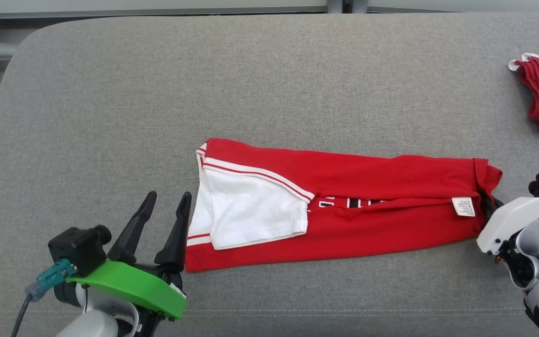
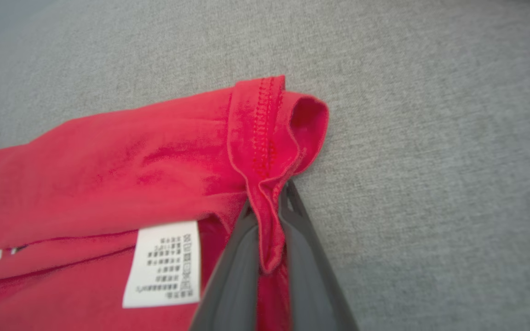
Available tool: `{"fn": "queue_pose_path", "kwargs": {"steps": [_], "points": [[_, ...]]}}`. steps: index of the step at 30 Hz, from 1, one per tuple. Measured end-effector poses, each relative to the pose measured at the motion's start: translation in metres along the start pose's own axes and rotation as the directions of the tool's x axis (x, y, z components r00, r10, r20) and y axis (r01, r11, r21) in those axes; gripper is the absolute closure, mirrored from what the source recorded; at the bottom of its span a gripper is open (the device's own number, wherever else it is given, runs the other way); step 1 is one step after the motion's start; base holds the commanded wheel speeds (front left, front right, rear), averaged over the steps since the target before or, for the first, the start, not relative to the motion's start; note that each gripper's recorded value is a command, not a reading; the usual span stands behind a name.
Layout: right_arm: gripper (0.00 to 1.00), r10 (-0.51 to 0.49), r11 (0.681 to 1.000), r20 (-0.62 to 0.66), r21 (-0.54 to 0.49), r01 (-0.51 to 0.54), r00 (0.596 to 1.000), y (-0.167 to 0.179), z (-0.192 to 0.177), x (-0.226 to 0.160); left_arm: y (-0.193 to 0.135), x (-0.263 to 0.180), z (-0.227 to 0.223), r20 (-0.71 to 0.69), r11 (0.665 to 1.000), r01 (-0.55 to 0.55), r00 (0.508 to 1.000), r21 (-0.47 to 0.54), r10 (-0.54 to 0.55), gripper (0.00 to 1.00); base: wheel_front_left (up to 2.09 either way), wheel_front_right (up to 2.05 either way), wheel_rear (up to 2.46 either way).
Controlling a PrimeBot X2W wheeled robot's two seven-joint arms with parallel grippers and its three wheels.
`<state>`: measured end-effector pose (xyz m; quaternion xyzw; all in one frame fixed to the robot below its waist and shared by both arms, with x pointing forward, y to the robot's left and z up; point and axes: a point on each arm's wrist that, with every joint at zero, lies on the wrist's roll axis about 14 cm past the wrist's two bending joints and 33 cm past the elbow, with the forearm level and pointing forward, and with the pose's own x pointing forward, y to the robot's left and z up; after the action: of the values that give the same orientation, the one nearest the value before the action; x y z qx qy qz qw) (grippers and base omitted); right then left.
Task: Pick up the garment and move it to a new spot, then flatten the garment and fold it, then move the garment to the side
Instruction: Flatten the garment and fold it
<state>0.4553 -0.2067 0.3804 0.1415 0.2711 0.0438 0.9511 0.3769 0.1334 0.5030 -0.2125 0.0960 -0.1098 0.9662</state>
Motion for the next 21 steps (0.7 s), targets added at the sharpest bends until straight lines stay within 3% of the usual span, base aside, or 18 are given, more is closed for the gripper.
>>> {"fn": "queue_pose_path", "kwargs": {"steps": [15, 21], "points": [[1.0, -0.134, 0.99, 0.1, -0.036, 0.138, 0.986, -0.074, 0.062, -0.033, -0.018, 0.006, -0.001, 0.006, 0.999, 0.053, 0.999, -0.004, -0.053, 0.0, 0.0, 0.0, 0.0], [1.0, -0.105, 0.993, 0.13, -0.031, 0.11, 0.986, -0.066, 0.077, -0.043, -0.025, 0.005, 0.0, 0.013, 0.998, 0.07, 0.997, -0.002, -0.07, 0.0, 0.0, 0.0, 0.0]]}}
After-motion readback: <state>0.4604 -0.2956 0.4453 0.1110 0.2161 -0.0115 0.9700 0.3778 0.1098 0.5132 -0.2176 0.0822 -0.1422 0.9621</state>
